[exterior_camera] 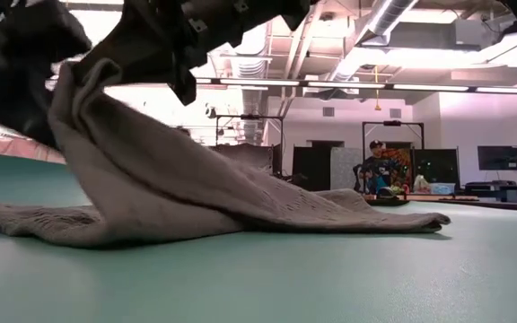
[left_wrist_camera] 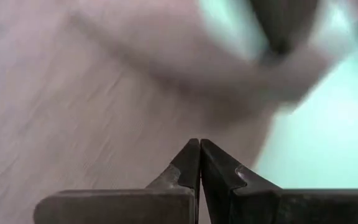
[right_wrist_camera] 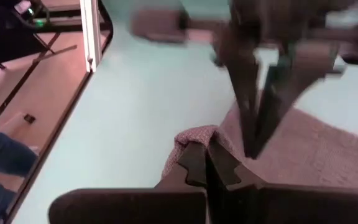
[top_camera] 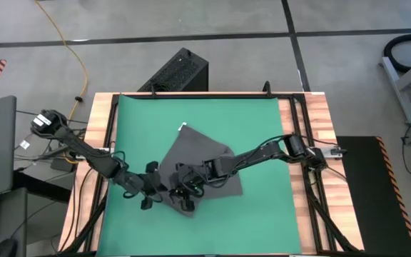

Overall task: Roll towel into tight, uniform cylinder
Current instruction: Roll the gray towel

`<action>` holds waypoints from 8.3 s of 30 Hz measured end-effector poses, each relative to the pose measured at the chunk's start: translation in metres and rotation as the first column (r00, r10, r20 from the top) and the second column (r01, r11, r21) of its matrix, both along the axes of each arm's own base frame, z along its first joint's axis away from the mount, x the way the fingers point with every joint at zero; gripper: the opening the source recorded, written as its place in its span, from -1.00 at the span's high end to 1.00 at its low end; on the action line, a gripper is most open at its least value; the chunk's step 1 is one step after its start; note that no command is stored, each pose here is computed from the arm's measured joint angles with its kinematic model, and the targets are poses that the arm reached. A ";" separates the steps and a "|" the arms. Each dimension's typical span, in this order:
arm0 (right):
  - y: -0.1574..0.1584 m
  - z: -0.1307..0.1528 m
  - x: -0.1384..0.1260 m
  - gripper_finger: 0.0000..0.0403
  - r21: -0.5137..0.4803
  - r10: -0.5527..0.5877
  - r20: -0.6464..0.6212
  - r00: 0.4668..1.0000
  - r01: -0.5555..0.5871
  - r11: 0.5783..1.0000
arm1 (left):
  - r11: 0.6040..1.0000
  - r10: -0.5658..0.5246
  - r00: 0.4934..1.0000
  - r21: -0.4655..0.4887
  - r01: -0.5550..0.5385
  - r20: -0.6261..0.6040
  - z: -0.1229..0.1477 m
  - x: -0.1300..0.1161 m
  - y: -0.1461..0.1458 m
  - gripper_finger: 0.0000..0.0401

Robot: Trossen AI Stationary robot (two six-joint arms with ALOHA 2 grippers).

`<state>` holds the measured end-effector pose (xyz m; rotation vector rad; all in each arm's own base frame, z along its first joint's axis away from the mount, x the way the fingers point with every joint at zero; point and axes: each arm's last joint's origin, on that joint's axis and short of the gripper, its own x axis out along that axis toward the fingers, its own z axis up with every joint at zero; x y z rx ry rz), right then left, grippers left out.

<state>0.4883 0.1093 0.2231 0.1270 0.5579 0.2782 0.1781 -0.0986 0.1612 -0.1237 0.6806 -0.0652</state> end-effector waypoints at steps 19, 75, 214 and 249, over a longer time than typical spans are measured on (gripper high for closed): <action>-0.002 -0.002 -0.001 0.97 0.024 -0.001 -0.037 0.999 0.002 1.000 | 0.967 -0.253 0.966 -0.020 0.254 0.050 -0.029 0.021 -0.032 1.00; 0.003 -0.029 0.007 0.97 0.060 0.103 -0.049 0.993 -0.100 0.993 | 0.966 -0.253 0.967 -0.060 0.251 -0.013 -0.051 0.033 -0.027 1.00; -0.143 0.010 -0.104 0.95 0.141 -0.663 -0.524 0.535 0.822 0.552 | 0.949 -0.288 0.942 -0.077 0.304 0.172 0.034 0.030 -0.039 1.00; -0.184 -0.021 -0.078 0.25 0.195 -0.639 -0.441 0.630 0.762 0.618 | 0.987 -0.138 0.990 -0.085 0.135 -0.036 0.019 0.035 -0.021 1.00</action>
